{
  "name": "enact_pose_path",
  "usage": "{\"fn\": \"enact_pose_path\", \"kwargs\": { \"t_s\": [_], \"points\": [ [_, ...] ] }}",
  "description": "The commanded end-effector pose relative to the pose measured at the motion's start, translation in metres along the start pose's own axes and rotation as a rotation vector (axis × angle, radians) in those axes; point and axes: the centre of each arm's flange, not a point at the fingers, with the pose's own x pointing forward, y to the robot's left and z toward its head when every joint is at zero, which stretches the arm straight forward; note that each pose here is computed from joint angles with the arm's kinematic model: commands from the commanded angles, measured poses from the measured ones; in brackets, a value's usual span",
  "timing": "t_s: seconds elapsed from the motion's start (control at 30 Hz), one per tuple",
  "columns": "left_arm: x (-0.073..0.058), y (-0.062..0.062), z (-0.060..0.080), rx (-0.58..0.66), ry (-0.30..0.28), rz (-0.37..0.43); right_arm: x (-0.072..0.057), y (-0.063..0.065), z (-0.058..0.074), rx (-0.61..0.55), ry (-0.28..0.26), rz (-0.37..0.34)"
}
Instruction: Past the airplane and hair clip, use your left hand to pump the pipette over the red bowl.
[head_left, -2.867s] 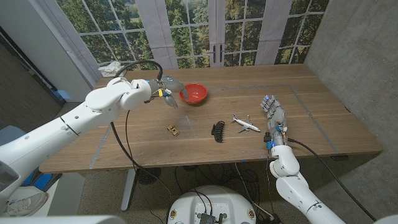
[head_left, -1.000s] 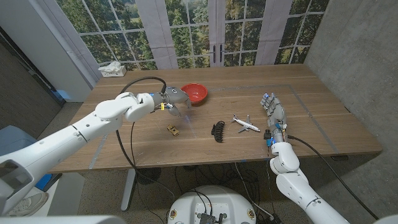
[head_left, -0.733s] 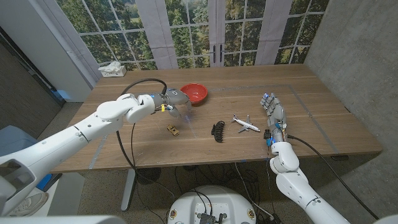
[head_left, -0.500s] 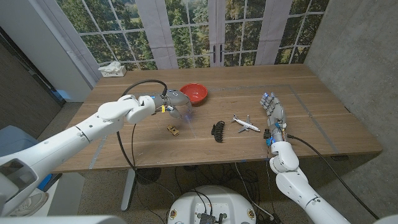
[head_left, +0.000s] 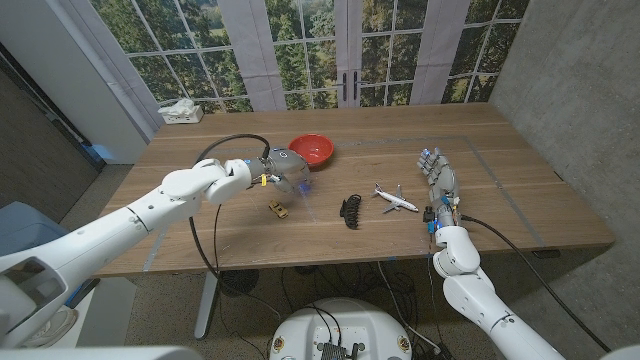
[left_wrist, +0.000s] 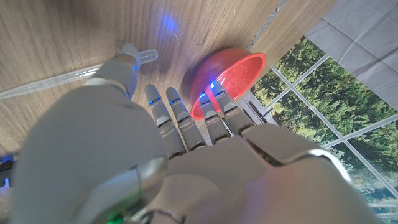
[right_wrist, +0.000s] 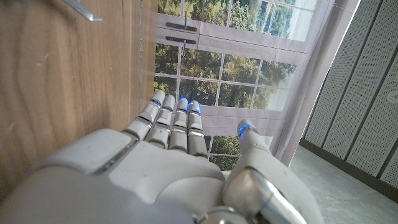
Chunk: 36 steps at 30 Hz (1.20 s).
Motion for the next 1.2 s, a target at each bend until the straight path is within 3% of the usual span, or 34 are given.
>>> {"fn": "enact_pose_path", "kwargs": {
  "t_s": [0.03,0.57,0.97,1.2],
  "points": [
    [0.005,-0.016,0.001,-0.019,0.006,-0.016,0.002,0.0,-0.001,-0.004,0.003,0.007],
    [0.009,-0.019,0.005,-0.021,-0.012,-0.067,0.001,0.0,-0.001,-0.007,-0.006,0.012],
    [0.001,-0.004,0.005,0.026,0.02,0.028,0.0,-0.001,-0.003,-0.004,-0.006,0.011],
    [0.0,0.0,0.008,0.033,-0.012,0.033,-0.002,-0.002,-0.001,-0.002,-0.016,0.006]
  ]
}}
